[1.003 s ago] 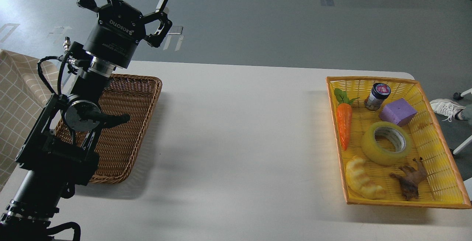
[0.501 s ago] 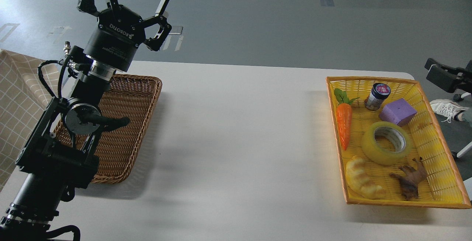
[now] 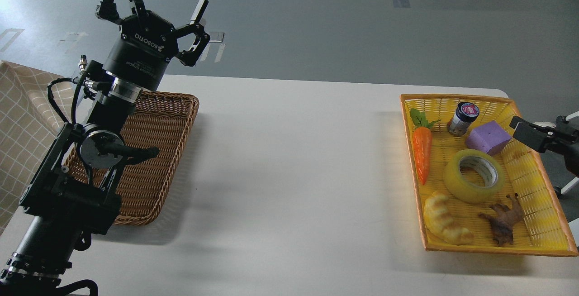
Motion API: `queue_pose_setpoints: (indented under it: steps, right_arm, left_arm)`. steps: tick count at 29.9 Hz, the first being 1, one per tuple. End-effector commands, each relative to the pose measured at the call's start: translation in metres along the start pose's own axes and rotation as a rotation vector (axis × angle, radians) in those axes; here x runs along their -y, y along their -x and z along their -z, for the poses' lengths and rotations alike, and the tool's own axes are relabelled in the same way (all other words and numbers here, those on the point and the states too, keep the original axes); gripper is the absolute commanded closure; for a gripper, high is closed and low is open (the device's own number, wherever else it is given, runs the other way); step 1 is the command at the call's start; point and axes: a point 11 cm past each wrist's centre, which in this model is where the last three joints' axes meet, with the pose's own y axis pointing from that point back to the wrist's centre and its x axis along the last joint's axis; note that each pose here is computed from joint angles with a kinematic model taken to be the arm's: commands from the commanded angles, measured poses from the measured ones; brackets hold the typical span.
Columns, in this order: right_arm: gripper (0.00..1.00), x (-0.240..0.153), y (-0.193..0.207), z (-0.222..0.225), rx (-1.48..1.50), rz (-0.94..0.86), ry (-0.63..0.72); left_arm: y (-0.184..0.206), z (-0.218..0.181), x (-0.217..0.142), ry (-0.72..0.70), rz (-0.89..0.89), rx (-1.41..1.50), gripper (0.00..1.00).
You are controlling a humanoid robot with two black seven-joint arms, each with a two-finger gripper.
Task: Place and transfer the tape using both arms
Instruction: 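Move the right gripper down toward the yellow tape roll in the tray, then insert the right gripper into the tape roll's hole and grip it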
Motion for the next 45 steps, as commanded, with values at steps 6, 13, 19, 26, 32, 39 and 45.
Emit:
queue_pose_setpoints:
  steps: [6, 13, 19, 26, 32, 39, 45]
  right_arm:
    - [0.01, 0.010, 0.016, -0.020, 0.010, 0.069, 0.020]
    - [0.01, 0.021, 0.023, -0.009, -0.012, 0.100, -0.006]
    - [0.01, 0.024, 0.031, -0.009, -0.044, 0.122, 0.003]
    - [0.02, 0.029, 0.050, -0.017, -0.040, 0.174, 0.032]
    - [0.01, 0.037, 0.064, -0.017, 0.011, 0.191, 0.035]
    - [0.01, 0.042, 0.069, -0.008, 0.027, 0.192, 0.014]
    - [0.02, 0.045, 0.069, -0.005, 0.026, 0.193, 0.007]
  left_arm:
    - [-0.002, -0.005, 0.000, 0.013, -0.006, 0.006, 0.02]
    - [-0.002, -0.005, -0.001, 0.013, -0.006, 0.004, 0.02]
    - [-0.004, -0.004, -0.002, 0.011, -0.011, 0.002, 0.02]
    - [-0.007, -0.003, -0.003, 0.008, -0.020, 0.001, 0.02]
    - [-0.007, -0.002, -0.003, 0.008, -0.021, -0.001, 0.02]
    - [-0.007, -0.003, -0.003, 0.010, -0.020, 0.000, 0.02]
    - [-0.007, -0.002, -0.003, 0.008, -0.022, 0.000, 0.02]
